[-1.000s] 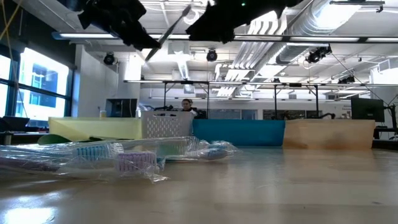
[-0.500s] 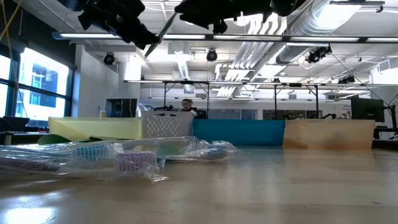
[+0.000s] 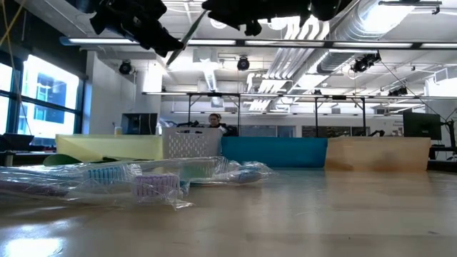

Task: Pick & Place Toothbrushes
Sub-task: Put the green toothbrush into the white bin

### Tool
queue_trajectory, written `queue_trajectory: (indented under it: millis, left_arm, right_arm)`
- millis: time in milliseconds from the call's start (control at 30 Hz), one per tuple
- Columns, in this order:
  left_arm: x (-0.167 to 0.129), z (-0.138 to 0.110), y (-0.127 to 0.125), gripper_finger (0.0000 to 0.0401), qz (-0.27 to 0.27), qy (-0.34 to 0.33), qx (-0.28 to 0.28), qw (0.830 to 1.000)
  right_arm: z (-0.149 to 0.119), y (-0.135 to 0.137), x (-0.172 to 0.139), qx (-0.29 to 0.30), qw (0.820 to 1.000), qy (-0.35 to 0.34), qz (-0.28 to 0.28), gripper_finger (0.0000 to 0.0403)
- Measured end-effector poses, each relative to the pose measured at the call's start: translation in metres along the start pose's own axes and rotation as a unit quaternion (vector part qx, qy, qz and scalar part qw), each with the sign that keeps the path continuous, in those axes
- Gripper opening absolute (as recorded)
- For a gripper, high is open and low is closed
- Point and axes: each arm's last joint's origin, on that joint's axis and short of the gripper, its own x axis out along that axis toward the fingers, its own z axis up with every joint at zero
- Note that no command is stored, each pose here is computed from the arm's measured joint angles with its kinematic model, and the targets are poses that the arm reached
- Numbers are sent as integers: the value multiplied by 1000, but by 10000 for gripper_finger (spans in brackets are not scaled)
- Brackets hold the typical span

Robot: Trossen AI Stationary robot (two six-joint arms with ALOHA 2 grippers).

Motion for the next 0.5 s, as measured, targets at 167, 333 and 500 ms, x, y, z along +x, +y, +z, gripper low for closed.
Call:
queue_trajectory:
  millis: [167,333,500]
  left_arm:
    - [0,0,0,19,0,0,0,1000]
    - [0,0,0,19,2,1,-2,1000]
    - [0,0,0,19,2,1,-1,1000]
  right_arm:
    - [-14,-1,9,1,1000,-4,-2,159]
    - [-21,-4,12,0,1000,2,-4,107]
    - [-18,-3,12,-4,1000,-12,-1,55]
